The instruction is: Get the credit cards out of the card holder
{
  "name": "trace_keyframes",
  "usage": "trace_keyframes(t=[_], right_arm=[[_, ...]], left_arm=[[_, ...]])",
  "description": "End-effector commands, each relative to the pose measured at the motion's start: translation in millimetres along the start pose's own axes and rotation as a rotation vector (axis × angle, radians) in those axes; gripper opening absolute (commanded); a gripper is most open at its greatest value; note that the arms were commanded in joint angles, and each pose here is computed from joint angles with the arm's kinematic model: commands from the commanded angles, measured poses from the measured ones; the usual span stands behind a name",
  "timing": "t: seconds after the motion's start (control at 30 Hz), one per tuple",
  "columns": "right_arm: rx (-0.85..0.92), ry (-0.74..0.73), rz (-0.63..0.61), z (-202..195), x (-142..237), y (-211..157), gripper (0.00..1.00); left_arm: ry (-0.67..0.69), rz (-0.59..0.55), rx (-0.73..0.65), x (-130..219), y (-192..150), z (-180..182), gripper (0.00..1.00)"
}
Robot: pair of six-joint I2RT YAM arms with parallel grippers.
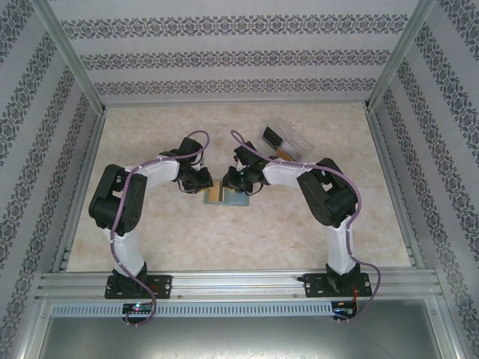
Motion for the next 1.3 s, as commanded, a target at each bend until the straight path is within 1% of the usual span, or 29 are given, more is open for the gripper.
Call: trace_keyframes(t=[0.0, 0.03, 0.13, 0.27, 0.63, 0.9, 1.13, 1.27], right_arm=[[0.004, -0.008, 0.023, -6.6, -5.8, -0.9, 0.16], [0.004, -0.007, 0.024, -6.6, -6.3, -1.1, 0.14], [0.003, 0.004, 0.029, -6.3, -7.5, -1.0, 0.14], [0.006, 0.036, 0.033, -3.8, -7.2, -0.1, 0.14], [-0.002, 0.084, 0.049, -1.4, -11.0, 0.1, 0.16], [0.010, 0.148, 0.020, 3.6, -7.1, 3.8, 0.16], [0.015, 0.190, -0.030, 7.1, 4.0, 6.5, 0.15], [0.011, 0.187, -0.041, 5.5, 7.0, 6.3, 0.12]], left_arm=[[0.082, 0.027, -0.017, -13.4, -8.7, 13.6, 0.14], [0.081, 0.027, -0.018, -13.7, -8.6, 13.1, 0.14], [0.087, 0.030, -0.016, -14.4, -9.2, 14.4, 0.12], [0.090, 0.033, -0.016, -15.8, -9.4, 15.2, 0.11], [0.078, 0.048, -0.012, -18.8, -11.2, 15.5, 0.11], [0.072, 0.050, -0.011, -19.2, -11.2, 15.1, 0.11], [0.083, 0.059, -0.012, -22.0, -11.8, 17.4, 0.11], [0.086, 0.063, -0.013, -23.2, -11.9, 17.9, 0.11]])
Point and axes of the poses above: each hand's point on the last joint's axis, 136 mm out from that joint toward the fingers, its own x axis back along the fingers, its own z axis along the line the jaws close on, y = z × x, the point moved 9 cm from there along x, back along the fingers, and after that the axes turned 11 degrees about x, right-handed, at the moved point
